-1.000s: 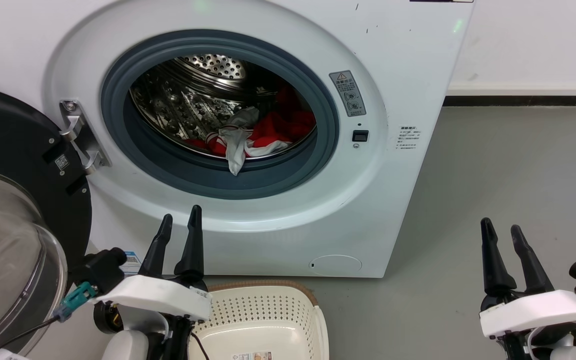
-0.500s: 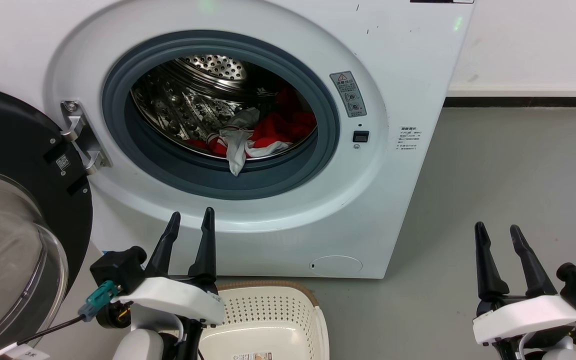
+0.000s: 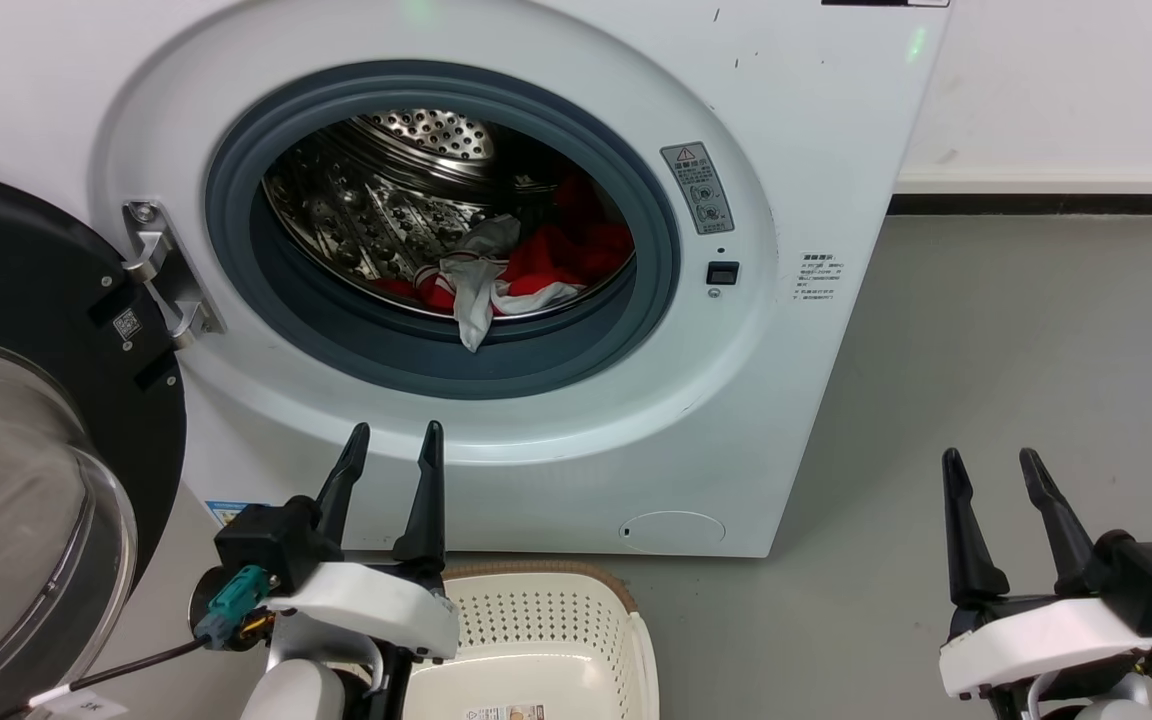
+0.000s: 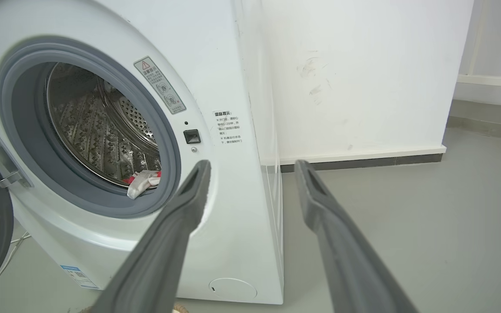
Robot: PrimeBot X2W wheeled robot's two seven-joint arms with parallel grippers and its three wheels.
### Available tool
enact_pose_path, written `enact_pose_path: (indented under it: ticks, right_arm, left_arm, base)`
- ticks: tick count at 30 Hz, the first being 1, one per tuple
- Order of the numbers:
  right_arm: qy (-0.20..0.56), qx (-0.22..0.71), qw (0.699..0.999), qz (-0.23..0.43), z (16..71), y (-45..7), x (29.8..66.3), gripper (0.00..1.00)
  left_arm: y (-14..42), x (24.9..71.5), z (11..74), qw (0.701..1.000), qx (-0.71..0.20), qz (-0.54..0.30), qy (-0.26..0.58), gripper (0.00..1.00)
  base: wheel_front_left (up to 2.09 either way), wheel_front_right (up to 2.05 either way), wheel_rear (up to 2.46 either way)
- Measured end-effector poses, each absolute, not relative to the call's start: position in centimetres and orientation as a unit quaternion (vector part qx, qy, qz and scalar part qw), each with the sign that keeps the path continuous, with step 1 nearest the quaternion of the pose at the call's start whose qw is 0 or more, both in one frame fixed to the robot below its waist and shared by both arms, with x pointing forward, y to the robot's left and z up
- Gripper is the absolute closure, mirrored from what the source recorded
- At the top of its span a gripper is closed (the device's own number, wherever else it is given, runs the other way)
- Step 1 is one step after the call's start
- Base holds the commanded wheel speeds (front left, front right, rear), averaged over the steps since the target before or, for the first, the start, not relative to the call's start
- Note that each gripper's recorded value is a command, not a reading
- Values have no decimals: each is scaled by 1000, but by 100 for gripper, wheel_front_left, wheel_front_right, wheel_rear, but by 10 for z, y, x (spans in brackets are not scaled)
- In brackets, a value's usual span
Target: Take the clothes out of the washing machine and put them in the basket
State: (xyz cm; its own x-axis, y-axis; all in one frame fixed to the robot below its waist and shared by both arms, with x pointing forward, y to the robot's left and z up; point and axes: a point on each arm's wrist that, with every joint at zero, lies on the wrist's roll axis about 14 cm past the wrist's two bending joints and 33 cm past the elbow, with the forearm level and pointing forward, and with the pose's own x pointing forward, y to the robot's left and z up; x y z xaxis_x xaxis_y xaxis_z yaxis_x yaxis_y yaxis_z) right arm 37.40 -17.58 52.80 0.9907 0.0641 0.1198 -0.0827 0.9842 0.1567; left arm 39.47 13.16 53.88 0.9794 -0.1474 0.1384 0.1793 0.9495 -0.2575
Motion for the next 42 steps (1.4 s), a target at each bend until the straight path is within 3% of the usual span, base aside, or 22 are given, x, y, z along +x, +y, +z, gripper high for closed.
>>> enact_pose_path:
  ticks: [33,42]
  right_arm:
    - [-72,-34,995,67,528,-161,375,0]
    - [-71,-35,994,70,527,-159,376,0]
  left_arm:
    - [128,391,537,993,-20,-87,-80,0]
    - [130,391,535,993,-24,-82,-78,0]
  base:
    - [0,0,0]
    - [0,0,0]
